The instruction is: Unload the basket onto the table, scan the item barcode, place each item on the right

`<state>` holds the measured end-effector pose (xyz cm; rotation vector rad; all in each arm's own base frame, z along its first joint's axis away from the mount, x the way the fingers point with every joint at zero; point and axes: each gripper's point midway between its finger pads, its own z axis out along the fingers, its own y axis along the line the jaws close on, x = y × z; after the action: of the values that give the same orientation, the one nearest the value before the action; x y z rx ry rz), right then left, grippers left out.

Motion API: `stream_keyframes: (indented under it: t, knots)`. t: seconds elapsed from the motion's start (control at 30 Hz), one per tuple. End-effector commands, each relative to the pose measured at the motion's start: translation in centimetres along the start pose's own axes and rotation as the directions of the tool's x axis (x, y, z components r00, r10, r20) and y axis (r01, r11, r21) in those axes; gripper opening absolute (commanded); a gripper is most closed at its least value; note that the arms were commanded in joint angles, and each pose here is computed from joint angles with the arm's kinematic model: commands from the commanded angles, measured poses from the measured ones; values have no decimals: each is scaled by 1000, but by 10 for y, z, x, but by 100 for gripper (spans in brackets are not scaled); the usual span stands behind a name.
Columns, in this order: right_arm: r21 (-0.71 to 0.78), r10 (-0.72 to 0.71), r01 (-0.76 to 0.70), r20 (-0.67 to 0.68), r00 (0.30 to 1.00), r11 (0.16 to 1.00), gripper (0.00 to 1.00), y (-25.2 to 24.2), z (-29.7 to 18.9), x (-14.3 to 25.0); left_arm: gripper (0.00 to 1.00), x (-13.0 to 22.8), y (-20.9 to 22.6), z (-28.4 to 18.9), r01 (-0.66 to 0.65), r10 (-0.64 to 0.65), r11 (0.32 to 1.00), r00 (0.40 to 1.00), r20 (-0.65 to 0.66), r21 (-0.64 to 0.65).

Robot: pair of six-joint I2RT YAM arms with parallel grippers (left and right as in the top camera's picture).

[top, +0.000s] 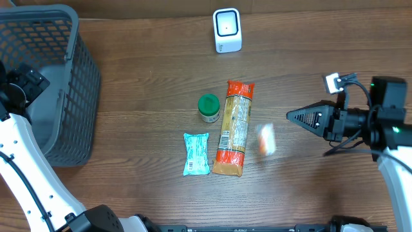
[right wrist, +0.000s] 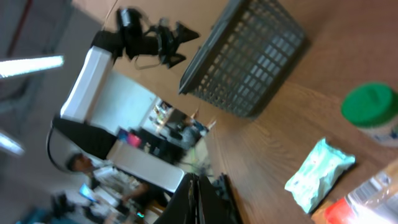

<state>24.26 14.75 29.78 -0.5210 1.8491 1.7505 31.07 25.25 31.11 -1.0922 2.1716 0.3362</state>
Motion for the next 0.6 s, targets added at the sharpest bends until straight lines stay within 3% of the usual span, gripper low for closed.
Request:
stream_keyframes:
  t: [0.0,0.17,0.23,0.27,0.4,0.57]
  knots:
    - [76,38,-39,12,999,996,4,-3,0,-8,100,-7,0,-4,15,-15,1000,1000,21,-3]
    - [374,135,-151,70,988,915,6,-58,-12,-3,100,-7,0,-4,15,-15,1000,1000,21,-2]
    - [502,174,-197,94,980,842,22,-81,-23,5,100,-7,0,-4,15,-15,1000,1000,21,-3]
    - [551,186,-212,102,977,807,25,-89,-29,9,100,-7,0,-4,15,-15,1000,1000,21,-2]
    - [659,208,-211,85,975,722,40,-106,-43,24,100,-7,0,-4,15,-15,1000,1000,21,-3]
    - [756,249,-195,44,967,625,42,-119,-44,43,100,-7,0,-4,15,-15,1000,1000,21,-2]
